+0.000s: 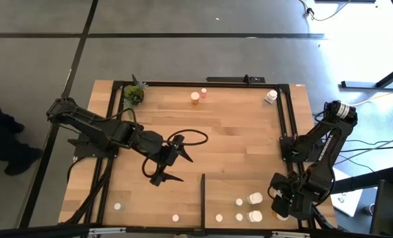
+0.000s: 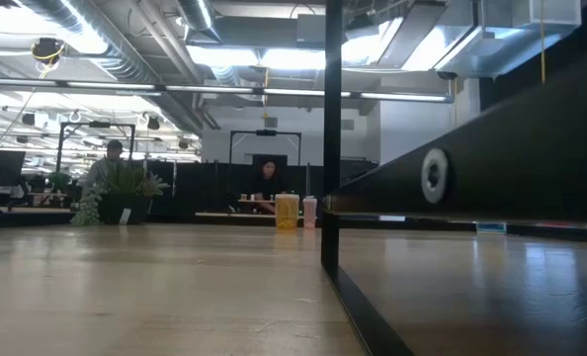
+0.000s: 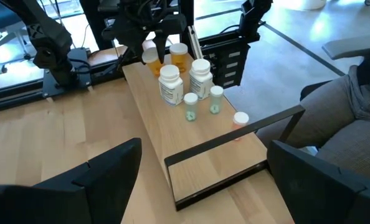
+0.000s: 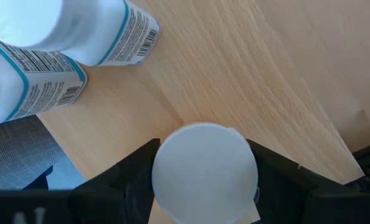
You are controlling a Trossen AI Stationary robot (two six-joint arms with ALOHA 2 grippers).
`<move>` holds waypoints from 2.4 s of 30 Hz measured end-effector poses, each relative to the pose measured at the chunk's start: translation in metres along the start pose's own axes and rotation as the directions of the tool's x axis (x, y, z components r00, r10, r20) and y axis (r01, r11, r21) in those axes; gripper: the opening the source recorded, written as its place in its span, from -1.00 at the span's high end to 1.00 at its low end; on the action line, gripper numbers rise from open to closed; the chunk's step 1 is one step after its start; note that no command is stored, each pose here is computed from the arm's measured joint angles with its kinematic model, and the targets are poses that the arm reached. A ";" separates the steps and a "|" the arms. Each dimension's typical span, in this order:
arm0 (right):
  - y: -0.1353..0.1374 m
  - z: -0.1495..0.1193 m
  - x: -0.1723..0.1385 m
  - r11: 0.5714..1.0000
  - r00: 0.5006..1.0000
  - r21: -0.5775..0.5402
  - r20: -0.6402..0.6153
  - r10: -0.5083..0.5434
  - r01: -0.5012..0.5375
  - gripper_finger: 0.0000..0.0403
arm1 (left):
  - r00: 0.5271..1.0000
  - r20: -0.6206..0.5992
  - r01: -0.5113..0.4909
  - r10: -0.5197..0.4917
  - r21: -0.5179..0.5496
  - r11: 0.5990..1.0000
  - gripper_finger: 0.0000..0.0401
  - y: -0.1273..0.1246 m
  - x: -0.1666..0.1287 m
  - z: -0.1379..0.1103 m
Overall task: Pick and place medicine bottles onto shelf by color
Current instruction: Put the bottom orange pill bottle on the shelf aligned with the other orange pill bottle
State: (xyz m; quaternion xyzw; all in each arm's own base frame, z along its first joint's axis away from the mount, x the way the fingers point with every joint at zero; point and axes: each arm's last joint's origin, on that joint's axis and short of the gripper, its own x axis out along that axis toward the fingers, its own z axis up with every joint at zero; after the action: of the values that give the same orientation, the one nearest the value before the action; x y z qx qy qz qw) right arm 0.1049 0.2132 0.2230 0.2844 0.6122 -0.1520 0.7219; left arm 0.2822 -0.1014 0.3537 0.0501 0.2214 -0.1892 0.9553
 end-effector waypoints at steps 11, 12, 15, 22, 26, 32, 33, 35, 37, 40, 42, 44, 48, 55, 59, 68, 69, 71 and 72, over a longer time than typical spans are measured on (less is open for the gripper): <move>0.000 0.000 0.000 1.000 1.000 -0.003 0.001 -0.003 0.003 -0.09 | 1.000 0.000 0.000 0.000 0.000 1.000 -0.70 0.000 0.000 0.000; 0.000 0.000 0.000 1.000 1.000 -0.003 0.001 -0.003 0.003 -0.09 | 1.000 0.000 0.000 0.000 0.000 1.000 -0.70 0.000 0.000 0.000; 0.000 0.000 0.000 1.000 1.000 -0.003 0.001 -0.003 0.003 -0.09 | 1.000 0.000 0.000 0.000 0.002 1.000 -0.70 0.000 0.000 0.000; 0.000 0.001 0.000 0.999 0.999 -0.049 0.036 0.002 0.000 -0.09 | 1.000 -0.012 0.011 -0.010 0.084 0.996 -0.70 -0.002 0.000 -0.001; 0.000 0.003 0.000 0.997 0.994 -0.077 0.110 0.016 -0.008 -0.09 | 1.000 -0.012 0.012 -0.011 0.084 0.996 -0.70 -0.002 0.000 -0.001; 0.000 0.003 0.000 0.994 0.994 -0.106 0.110 0.016 -0.005 -0.09 | 1.000 -0.016 0.013 -0.012 0.083 0.996 -0.70 -0.002 0.000 -0.001; 0.000 0.003 0.000 0.994 0.994 -0.106 0.104 0.015 -0.004 -0.09 | 1.000 -0.016 0.013 -0.012 0.083 0.996 -0.70 -0.002 0.000 -0.001; 0.000 0.002 0.000 0.994 0.997 -0.106 0.075 0.010 -0.002 -0.09 | 1.000 -0.021 0.013 -0.012 0.083 0.996 -0.70 -0.002 0.000 -0.002; 0.000 0.001 0.000 0.994 0.999 -0.109 0.054 0.005 0.001 -0.09 | 1.000 -0.028 0.014 -0.012 0.082 0.996 -0.70 -0.003 0.000 -0.003; -0.001 0.001 0.000 0.994 0.999 -0.110 0.053 0.001 0.005 -0.09 | 1.000 -0.029 0.014 -0.012 0.083 0.996 -0.70 -0.003 0.000 -0.003; -0.001 0.002 0.000 0.994 0.999 -0.109 0.054 0.000 0.006 -0.09 | 1.000 -0.029 0.014 -0.012 0.083 0.996 -0.70 -0.003 0.000 -0.003; -0.001 0.001 0.000 0.994 0.999 -0.110 0.054 0.000 0.006 -0.09 | 1.000 -0.029 0.011 -0.009 0.083 0.996 -0.70 -0.002 0.000 -0.003; -0.001 0.001 0.000 0.994 0.999 -0.110 0.054 0.000 0.006 -0.09 | 1.000 -0.029 0.004 -0.002 0.083 0.997 -0.70 -0.002 0.000 -0.003; -0.001 0.001 0.000 0.994 0.999 -0.110 0.054 0.000 0.006 -0.09 | 1.000 -0.029 0.004 -0.002 0.079 0.997 -0.70 -0.002 0.000 -0.003; -0.001 0.001 0.000 0.994 0.999 -0.110 0.054 0.000 0.006 -0.09 | 1.000 -0.029 0.003 -0.001 0.053 0.999 -0.70 -0.002 0.000 -0.003; -0.001 0.001 0.000 0.994 0.999 -0.110 0.054 0.000 0.006 -0.09 | 1.000 -0.029 0.002 -0.001 0.050 0.999 -0.70 -0.002 0.000 -0.003; -0.001 0.001 0.000 0.994 0.999 -0.110 0.054 0.000 0.006 -0.09 | 1.000 -0.029 0.002 -0.001 0.050 0.999 -0.70 -0.002 0.000 -0.003; -0.001 0.001 0.000 0.994 0.999 -0.110 0.054 0.000 0.006 -0.09 | 1.000 -0.029 0.002 -0.001 0.050 0.999 -0.70 -0.002 0.000 -0.003; -0.001 0.002 0.000 0.994 0.999 -0.109 0.054 0.000 0.006 -0.09 | 1.000 -0.029 0.002 -0.001 0.050 0.999 -0.70 -0.002 0.000 -0.003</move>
State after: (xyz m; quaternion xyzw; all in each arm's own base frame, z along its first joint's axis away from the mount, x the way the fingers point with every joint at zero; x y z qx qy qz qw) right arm 0.1057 0.2118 0.2230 0.2391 0.6004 -0.1270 0.7524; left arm 0.2800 -0.1028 0.3514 0.0765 0.2307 -0.1945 0.9503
